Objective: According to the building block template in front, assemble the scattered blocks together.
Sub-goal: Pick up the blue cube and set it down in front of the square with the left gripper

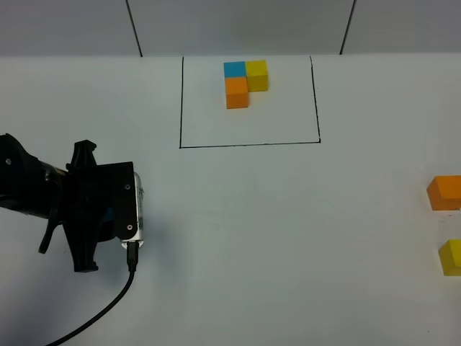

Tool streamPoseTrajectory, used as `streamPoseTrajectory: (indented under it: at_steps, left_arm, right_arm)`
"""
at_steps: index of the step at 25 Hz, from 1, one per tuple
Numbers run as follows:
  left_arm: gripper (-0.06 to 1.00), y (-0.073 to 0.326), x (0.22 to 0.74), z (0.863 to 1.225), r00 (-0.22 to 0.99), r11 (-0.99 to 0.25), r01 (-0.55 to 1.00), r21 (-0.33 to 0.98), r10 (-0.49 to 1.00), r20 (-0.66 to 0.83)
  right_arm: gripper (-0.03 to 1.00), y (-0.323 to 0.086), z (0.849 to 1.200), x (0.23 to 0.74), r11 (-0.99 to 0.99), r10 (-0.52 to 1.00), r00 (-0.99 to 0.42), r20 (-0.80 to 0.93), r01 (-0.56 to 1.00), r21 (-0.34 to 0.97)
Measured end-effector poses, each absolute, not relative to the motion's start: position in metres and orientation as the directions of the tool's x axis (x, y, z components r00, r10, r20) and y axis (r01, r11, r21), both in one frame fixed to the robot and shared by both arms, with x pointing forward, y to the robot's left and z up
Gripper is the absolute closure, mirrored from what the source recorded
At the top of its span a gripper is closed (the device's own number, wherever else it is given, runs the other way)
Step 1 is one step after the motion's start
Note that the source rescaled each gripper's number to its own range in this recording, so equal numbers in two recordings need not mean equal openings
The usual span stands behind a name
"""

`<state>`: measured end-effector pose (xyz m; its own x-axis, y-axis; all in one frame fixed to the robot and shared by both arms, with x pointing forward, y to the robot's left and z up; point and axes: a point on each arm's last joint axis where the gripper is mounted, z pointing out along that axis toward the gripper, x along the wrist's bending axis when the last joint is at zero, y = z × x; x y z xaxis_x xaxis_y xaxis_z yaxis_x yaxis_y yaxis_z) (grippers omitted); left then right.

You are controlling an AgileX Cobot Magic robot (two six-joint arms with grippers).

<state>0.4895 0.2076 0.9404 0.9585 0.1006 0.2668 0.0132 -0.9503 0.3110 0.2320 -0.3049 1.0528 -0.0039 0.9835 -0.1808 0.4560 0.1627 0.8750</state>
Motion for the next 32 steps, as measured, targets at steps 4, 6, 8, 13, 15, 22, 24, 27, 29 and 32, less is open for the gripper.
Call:
streamPoseTrajectory:
  at_steps: [4, 6, 8, 13, 15, 22, 24, 27, 29, 32]
  left_arm:
    - [0.43, 0.201, 0.497, 0.954, 0.961, -0.942, 0.007, 0.336, 0.099, 0.257]
    - [0.43, 0.196, 0.501, 0.961, 0.962, -0.936, 0.012, 0.351, 0.107, 0.253]
    - [0.43, 0.190, 0.505, 0.968, 0.957, -0.932, 0.000, 0.362, 0.104, 0.270]
    - [0.43, 0.177, 0.510, 0.981, 0.952, -0.924, -0.037, 0.381, 0.083, 0.293]
    - [0.43, 0.174, 0.511, 0.985, 0.951, -0.920, -0.041, 0.389, 0.084, 0.299]
    - [0.43, 0.157, 0.522, 0.993, 0.956, -0.912, -0.061, 0.405, 0.063, 0.287]
    - [0.43, 0.151, 0.526, 0.990, 0.961, -0.912, -0.064, 0.404, 0.054, 0.273]
    - [0.43, 0.143, 0.535, 0.983, 0.964, -0.913, -0.068, 0.401, 0.043, 0.262]
    - [0.43, 0.140, 0.542, 0.979, 0.967, -0.914, -0.064, 0.400, 0.042, 0.250]
    - [0.43, 0.134, 0.553, 0.970, 0.973, -0.917, -0.059, 0.395, 0.036, 0.229]
  right_arm:
    - [0.97, -0.305, 1.053, 0.232, 0.163, 0.984, -0.004, -0.181, 0.456, 0.875]
    - [0.97, -0.305, 1.053, 0.232, 0.163, 0.984, -0.004, -0.181, 0.456, 0.875]
    - [0.97, -0.305, 1.053, 0.232, 0.163, 0.984, -0.004, -0.181, 0.456, 0.875]
    - [0.97, -0.305, 1.053, 0.232, 0.163, 0.984, -0.004, -0.181, 0.456, 0.875]
    - [0.97, -0.305, 1.053, 0.232, 0.163, 0.984, -0.004, -0.181, 0.456, 0.875]
    - [0.97, -0.305, 1.053, 0.232, 0.163, 0.984, -0.004, -0.181, 0.456, 0.875]
    - [0.97, -0.305, 1.053, 0.232, 0.163, 0.984, -0.004, -0.181, 0.456, 0.875]
    - [0.97, -0.305, 1.053, 0.232, 0.163, 0.984, -0.004, -0.181, 0.456, 0.875]
    - [0.97, -0.305, 1.053, 0.232, 0.163, 0.984, -0.004, -0.181, 0.456, 0.875]
    - [0.97, -0.305, 1.053, 0.232, 0.163, 0.984, -0.004, -0.181, 0.456, 0.875]
